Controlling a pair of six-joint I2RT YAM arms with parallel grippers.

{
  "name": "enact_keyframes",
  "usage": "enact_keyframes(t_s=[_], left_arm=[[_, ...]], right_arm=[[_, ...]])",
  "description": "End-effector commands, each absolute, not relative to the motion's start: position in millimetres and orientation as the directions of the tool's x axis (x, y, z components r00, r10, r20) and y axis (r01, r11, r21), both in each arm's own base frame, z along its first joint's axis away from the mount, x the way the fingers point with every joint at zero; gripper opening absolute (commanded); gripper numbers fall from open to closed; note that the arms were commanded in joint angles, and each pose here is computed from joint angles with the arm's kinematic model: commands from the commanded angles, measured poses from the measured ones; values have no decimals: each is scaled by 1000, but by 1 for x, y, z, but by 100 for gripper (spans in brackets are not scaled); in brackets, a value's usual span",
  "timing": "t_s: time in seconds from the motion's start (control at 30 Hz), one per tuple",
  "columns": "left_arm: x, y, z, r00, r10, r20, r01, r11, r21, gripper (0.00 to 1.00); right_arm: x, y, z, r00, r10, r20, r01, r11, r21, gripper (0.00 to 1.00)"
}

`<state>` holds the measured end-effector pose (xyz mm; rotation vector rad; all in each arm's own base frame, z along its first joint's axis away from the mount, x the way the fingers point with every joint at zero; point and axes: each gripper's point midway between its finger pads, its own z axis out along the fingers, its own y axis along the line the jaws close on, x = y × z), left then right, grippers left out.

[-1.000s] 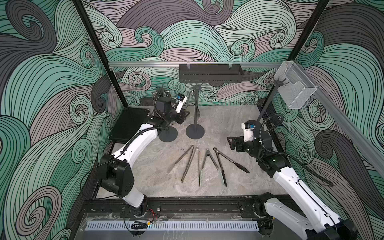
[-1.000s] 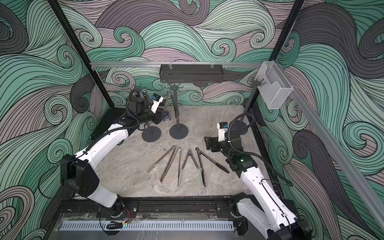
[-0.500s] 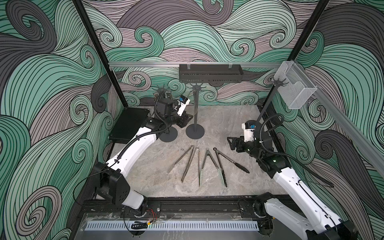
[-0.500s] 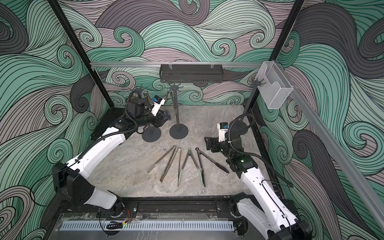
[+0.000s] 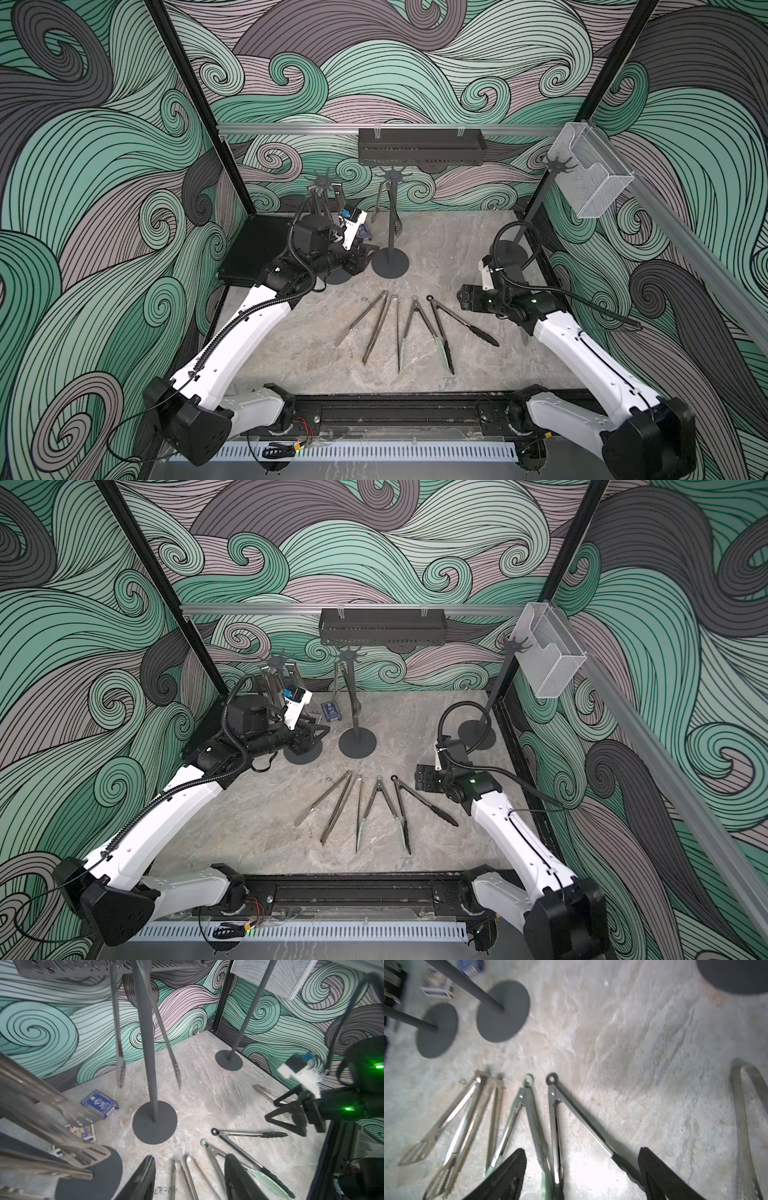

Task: Hang food tongs on kitchen utensil racks
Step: Pick up the food tongs from the center of the board.

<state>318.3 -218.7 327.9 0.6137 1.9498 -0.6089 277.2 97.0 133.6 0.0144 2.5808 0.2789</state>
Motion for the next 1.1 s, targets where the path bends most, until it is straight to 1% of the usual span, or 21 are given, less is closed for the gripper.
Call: enact_keyframes(t_s=[0.0, 0.07, 0.13, 0.27, 0.37, 0.47, 0.57, 0.83, 0.87, 1.0, 1.07], left_arm=[[297, -219, 332, -461, 104, -881, 632, 735, -244, 54], [288, -217, 333, -470, 95, -877, 631, 731, -259, 54], [280, -213, 334, -475, 88, -876, 627, 733, -266, 54], [266, -205, 335, -472, 67, -879, 622, 732, -278, 55], [261, -199, 331, -467, 62, -882, 613, 742, -272, 56], [260, -195, 329, -470, 63, -881, 600, 755, -266, 57], [260, -195, 328, -480, 66, -875, 596, 756, -270, 57], [259, -197, 330, -476, 62, -877, 604, 748, -275, 57], [259, -196, 329, -477, 62, -877, 604, 748, -275, 57], [259, -196, 330, -474, 66, -878, 602, 752, -269, 57], [260, -195, 329, -475, 67, -877, 600, 754, -267, 57]], right_arm=[[253, 83, 105, -938, 68, -341, 25, 991, 128, 83], [250, 83, 94, -954, 54, -294, 25, 994, 103, 82], [251, 80, 87, -962, 41, -270, 24, 997, 68, 82], [263, 73, 83, -966, -3, -259, -2, 1000, -6, 83], [273, 74, 77, -970, -67, -232, -57, 997, -49, 83], [283, 83, 69, -967, -123, -222, -117, 992, -42, 83], [287, 95, 62, -964, -157, -217, -159, 987, -5, 83], [289, 112, 30, -965, -218, -142, -216, 976, -29, 82], [288, 113, 26, -967, -224, -125, -222, 975, -32, 80], [292, 115, 19, -967, -231, -109, -228, 973, -45, 80], [292, 118, 17, -967, -236, -98, -234, 972, -32, 77]])
